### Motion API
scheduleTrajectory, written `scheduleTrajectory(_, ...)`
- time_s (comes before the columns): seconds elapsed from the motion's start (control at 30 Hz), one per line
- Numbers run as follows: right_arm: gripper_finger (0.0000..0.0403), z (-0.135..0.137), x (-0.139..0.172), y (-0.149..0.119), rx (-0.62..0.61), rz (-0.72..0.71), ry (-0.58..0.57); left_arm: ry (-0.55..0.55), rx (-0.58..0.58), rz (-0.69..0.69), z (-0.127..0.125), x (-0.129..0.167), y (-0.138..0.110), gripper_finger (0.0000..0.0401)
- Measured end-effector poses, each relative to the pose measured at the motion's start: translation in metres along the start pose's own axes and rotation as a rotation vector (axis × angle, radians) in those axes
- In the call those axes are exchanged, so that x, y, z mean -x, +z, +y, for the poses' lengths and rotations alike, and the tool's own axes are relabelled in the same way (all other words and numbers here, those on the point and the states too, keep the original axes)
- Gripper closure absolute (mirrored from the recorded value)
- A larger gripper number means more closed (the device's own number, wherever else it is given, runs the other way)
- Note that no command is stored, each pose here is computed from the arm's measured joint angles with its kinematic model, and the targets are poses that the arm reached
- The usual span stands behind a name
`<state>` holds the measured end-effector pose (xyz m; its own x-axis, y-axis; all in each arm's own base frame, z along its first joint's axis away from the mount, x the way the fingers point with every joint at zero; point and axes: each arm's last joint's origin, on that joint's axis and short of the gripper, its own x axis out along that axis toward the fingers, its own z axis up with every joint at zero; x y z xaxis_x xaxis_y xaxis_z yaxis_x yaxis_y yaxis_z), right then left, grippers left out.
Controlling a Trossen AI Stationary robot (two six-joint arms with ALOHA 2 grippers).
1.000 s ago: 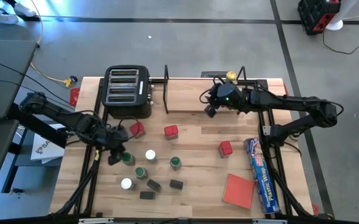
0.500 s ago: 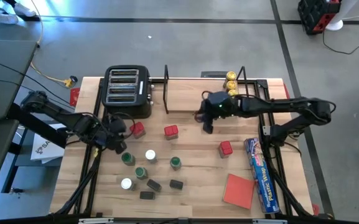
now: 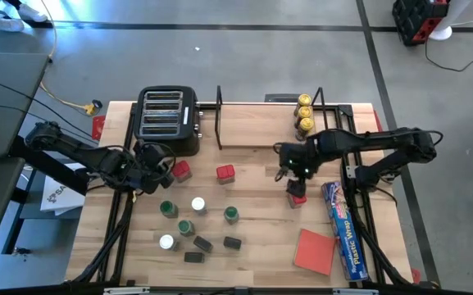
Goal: Shelf spices
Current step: Put the bottom red seasoning can on the shelf
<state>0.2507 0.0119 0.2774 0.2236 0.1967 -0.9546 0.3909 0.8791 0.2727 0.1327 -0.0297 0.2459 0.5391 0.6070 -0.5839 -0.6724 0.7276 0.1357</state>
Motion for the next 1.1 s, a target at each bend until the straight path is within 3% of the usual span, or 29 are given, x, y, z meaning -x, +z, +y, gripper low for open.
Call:
scheduleTrajectory(0.1,0.0121,0.013,-0.003,-0.016,-0.140,0.069,-0.060,0.021,-0.026,-0.028,0.000,0.000,0.001,0.0282)
scheduleTrajectory(0.3,0.0121,0.034,-0.008,-0.030,-0.490,-0.051,-0.159,0.034,-0.072,-0.040,0.001,0.000,0.001,0.0282)
scheduleTrajectory(0.43,0.0121,0.040,-0.011,-0.034,-0.615,-0.145,-0.197,0.045,-0.097,-0.048,0.001,0.000,0.002,0.0282)
scheduleTrajectory(0.53,0.0121,0.033,-0.021,-0.038,-0.702,-0.129,-0.262,0.046,-0.100,-0.048,0.001,0.000,0.001,0.0282)
scheduleTrajectory(0.73,0.0121,0.027,-0.040,-0.030,-0.707,-0.109,-0.236,0.055,-0.105,-0.051,0.002,0.000,0.001,0.0282)
scheduleTrajectory(1.1,0.0121,0.020,-0.073,-0.014,-0.638,0.013,-0.316,0.062,-0.092,-0.058,0.002,0.000,0.001,0.0282)
